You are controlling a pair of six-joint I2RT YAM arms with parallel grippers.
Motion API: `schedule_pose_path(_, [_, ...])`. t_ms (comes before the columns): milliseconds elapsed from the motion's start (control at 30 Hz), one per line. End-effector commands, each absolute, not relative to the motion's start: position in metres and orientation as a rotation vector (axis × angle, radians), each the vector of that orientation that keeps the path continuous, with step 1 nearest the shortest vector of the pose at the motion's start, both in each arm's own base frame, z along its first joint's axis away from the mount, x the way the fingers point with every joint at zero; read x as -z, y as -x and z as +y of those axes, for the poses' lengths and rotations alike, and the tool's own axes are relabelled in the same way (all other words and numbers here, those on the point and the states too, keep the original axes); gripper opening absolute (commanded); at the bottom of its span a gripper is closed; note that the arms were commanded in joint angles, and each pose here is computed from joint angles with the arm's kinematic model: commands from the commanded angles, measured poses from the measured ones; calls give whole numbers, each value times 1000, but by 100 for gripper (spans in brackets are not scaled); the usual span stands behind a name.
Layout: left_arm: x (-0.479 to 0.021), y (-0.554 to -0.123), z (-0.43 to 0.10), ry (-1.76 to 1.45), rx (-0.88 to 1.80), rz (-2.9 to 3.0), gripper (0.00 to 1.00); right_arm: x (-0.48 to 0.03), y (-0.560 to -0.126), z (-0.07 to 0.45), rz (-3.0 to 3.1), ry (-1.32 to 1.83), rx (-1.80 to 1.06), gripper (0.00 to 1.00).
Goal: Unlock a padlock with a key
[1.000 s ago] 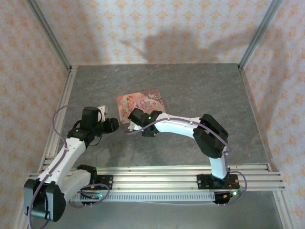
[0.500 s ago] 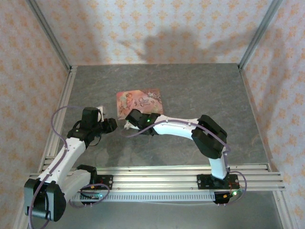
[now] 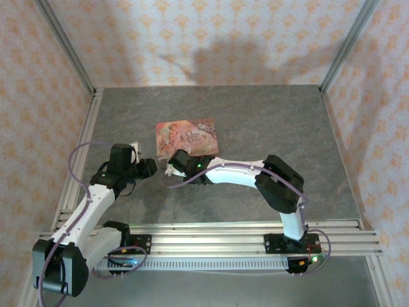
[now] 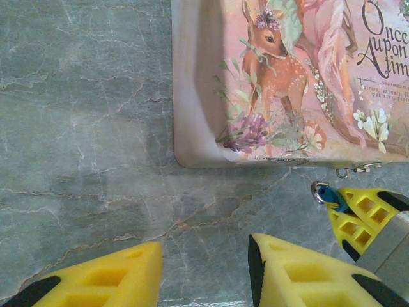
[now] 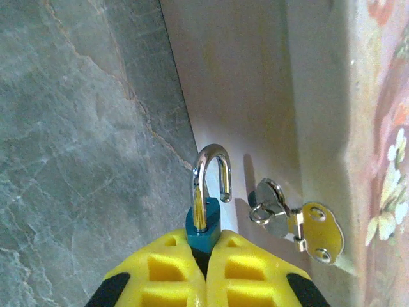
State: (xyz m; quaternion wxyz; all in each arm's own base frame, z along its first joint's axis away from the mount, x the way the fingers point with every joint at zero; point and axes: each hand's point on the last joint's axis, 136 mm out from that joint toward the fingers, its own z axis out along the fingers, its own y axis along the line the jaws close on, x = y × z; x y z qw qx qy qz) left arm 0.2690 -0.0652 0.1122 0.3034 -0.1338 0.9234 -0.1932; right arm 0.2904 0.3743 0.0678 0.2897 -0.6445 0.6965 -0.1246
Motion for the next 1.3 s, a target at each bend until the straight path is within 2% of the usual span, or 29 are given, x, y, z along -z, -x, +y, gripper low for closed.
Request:
schedule_pose_path(0, [-106,-265,-58,401,481,2460,41,-73,-294,384,1856,1661,312,0])
schedule_pose_path(133, [-106,-262,-56,406,468,2464,41,-78,-304,387,1868,1604,353,0])
schedule_pose_path(300, [-113,-259,-52,399,438,2450,43,-94,-292,390,1887,1549,215,0])
schedule_pose_path(567, [-146,-260,-52,311,422,2407,57,-137,-265,374,2013,1303,-45,0])
schedule_pose_path(733, [-160,-261,-56,314,465,2384,62,-154,-243,354,2127,1100,-231,0])
schedule_pose_path(933, [-170,-259,-64,348,552,2340,78,-139,-209,342,2296,849,-543,0])
schedule_pose_path(967, [-169,-259,-65,356,566,2343,83,-135,-205,340,2322,797,-589,0])
schedule_pose_path(1033, [-166,-258,-69,367,589,2357,100,-126,-200,333,2366,724,-639,0])
schedule_pose_path(1267, [-160,-258,-82,338,587,2377,100,-85,-214,280,2622,430,-559,0])
